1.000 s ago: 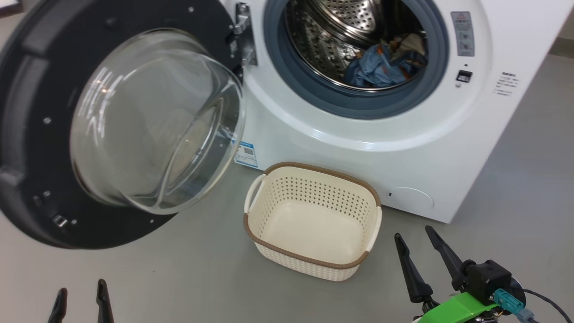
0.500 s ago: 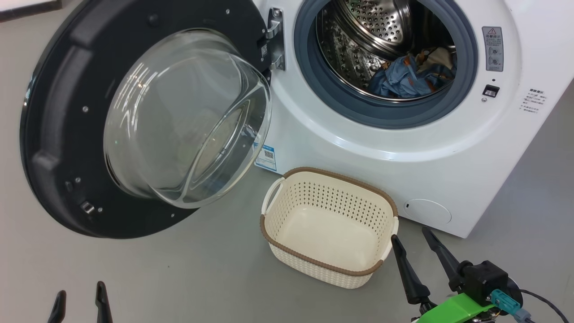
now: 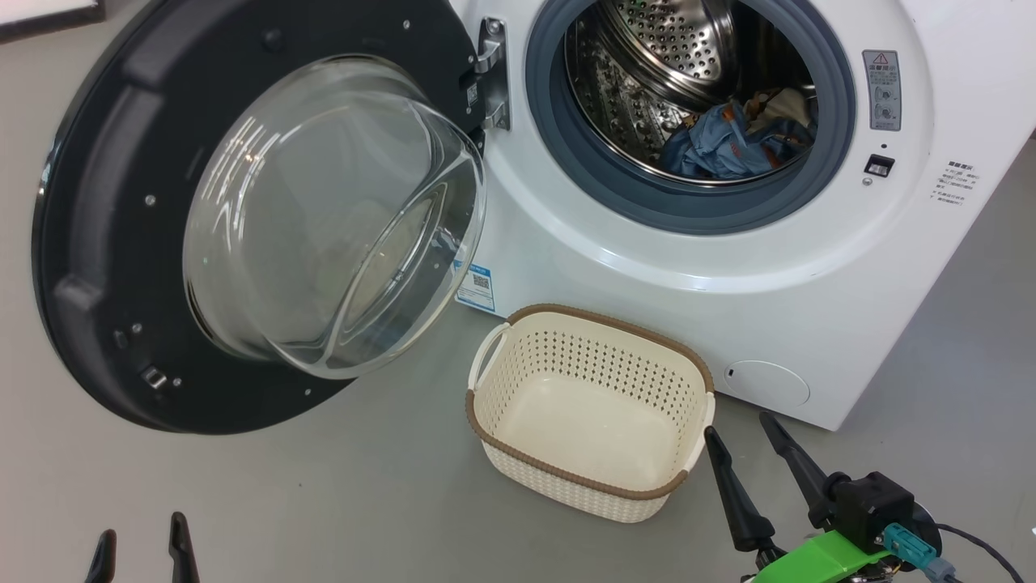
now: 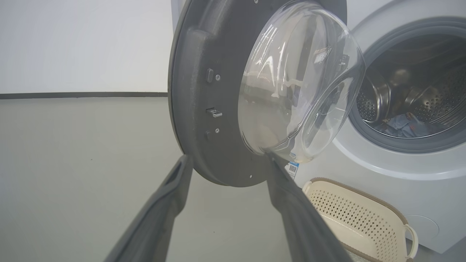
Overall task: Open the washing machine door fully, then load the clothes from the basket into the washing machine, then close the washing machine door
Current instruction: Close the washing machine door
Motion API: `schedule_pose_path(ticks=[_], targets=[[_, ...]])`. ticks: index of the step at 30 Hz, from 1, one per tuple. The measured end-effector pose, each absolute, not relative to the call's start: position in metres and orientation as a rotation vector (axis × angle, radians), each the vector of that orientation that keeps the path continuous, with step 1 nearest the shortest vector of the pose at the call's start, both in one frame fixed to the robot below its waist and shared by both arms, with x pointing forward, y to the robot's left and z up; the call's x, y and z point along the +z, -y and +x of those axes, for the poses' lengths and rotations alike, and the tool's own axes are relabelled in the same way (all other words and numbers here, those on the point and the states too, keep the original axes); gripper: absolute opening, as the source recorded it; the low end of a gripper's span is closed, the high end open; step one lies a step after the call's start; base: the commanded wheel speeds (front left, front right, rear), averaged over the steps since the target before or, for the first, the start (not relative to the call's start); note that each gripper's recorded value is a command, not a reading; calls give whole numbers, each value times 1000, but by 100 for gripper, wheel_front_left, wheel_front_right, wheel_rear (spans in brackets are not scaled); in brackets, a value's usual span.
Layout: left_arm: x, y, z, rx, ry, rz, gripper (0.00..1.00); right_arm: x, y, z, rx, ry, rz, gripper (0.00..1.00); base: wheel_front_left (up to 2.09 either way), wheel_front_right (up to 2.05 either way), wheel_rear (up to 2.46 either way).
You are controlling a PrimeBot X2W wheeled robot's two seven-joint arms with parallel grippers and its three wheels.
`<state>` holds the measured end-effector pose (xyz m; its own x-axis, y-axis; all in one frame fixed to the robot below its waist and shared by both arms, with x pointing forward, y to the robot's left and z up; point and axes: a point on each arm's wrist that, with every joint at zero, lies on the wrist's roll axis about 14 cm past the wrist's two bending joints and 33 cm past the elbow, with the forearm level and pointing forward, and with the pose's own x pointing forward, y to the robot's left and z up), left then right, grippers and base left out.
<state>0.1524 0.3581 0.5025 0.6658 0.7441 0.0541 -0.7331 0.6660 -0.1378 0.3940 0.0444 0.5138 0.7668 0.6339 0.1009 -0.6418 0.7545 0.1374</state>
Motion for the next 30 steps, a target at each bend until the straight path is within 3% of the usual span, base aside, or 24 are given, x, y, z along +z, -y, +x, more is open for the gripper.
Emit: schedule_pose_path(ticks=[20, 22, 30], targets=[[502, -361, 147, 855, 113, -119, 100, 514, -48, 392, 707, 48, 167, 100, 0, 0, 0], [500, -361, 146, 858, 110, -125, 0, 514, -48, 392, 708, 48, 167, 100, 0, 0, 0], [495, -359, 146, 852, 99, -144, 0, 513, -46, 392, 704, 46, 168, 100, 0, 0, 0]])
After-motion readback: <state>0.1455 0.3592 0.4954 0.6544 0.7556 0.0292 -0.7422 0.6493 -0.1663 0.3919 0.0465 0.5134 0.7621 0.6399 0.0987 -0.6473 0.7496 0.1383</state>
